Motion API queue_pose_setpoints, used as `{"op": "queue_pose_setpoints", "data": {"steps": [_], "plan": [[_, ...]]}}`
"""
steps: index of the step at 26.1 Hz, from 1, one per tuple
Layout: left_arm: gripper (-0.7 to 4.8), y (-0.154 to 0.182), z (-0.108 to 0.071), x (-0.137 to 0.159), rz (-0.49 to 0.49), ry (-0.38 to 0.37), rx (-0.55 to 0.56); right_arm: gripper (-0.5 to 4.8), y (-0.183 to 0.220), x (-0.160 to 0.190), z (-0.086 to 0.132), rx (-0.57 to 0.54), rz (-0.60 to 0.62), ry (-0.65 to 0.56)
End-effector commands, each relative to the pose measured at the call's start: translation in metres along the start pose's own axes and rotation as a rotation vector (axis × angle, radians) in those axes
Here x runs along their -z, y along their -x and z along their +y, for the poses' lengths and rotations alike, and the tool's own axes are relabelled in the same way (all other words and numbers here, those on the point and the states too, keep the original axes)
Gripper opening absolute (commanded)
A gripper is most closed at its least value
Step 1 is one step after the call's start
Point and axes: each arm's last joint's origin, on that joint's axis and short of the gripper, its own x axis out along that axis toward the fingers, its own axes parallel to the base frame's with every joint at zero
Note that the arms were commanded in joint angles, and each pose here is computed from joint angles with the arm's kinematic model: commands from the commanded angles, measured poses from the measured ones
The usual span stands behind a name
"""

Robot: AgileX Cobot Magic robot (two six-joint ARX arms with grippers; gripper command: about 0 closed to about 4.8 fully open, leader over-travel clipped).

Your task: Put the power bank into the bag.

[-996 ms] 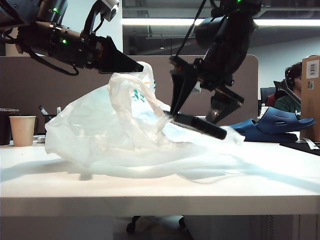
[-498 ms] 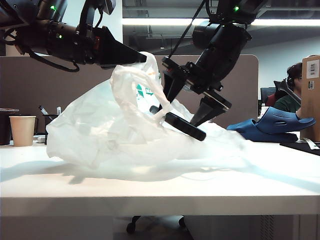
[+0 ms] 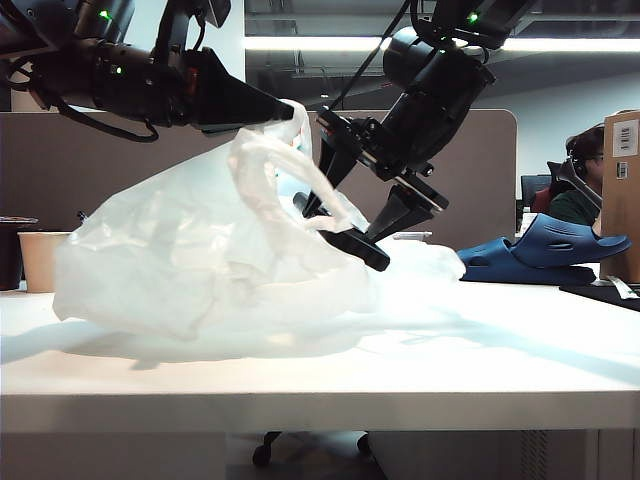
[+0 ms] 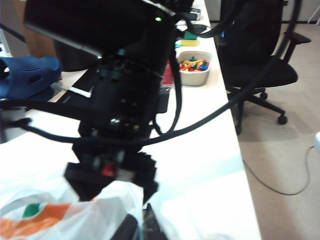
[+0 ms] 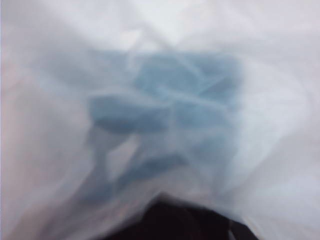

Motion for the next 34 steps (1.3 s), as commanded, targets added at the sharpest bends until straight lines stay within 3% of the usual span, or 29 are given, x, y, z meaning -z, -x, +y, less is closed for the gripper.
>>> {"op": "queue_pose_setpoints", "data": {"steps": [1, 5, 14, 19, 34], "plan": [[-0.06, -0.001, -0.002, -0.002, -0.028, -0.009, 0.055, 3.03, 0.004, -0.008, 0.005, -0.046, -0.059, -0.004], [-0.06, -0.001, -0.002, -0.002, -0.025, -0.014, 0.047, 2.90, 0.004, -0.006, 0.010, -0.161, -0.028, -0.008], [-0.06, -0.001, -0.002, -0.002, -0.029, -0.014, 0.055, 2.78, 0.004, -0.012, 0.013, -0.220, -0.063, -0.025], [-0.06, -0.001, -0.002, -0.003, -0.029, -0.015, 0.055, 2.77, -0.017, -0.006, 0.018, -0.263, -0.009, -0.036], [-0.06, -0.001, -0.001, -0.005, -0.038, -0.043, 0.048, 2.73, -0.065, 0.005, 0.002, -0.223, 0.055, -0.067]]}}
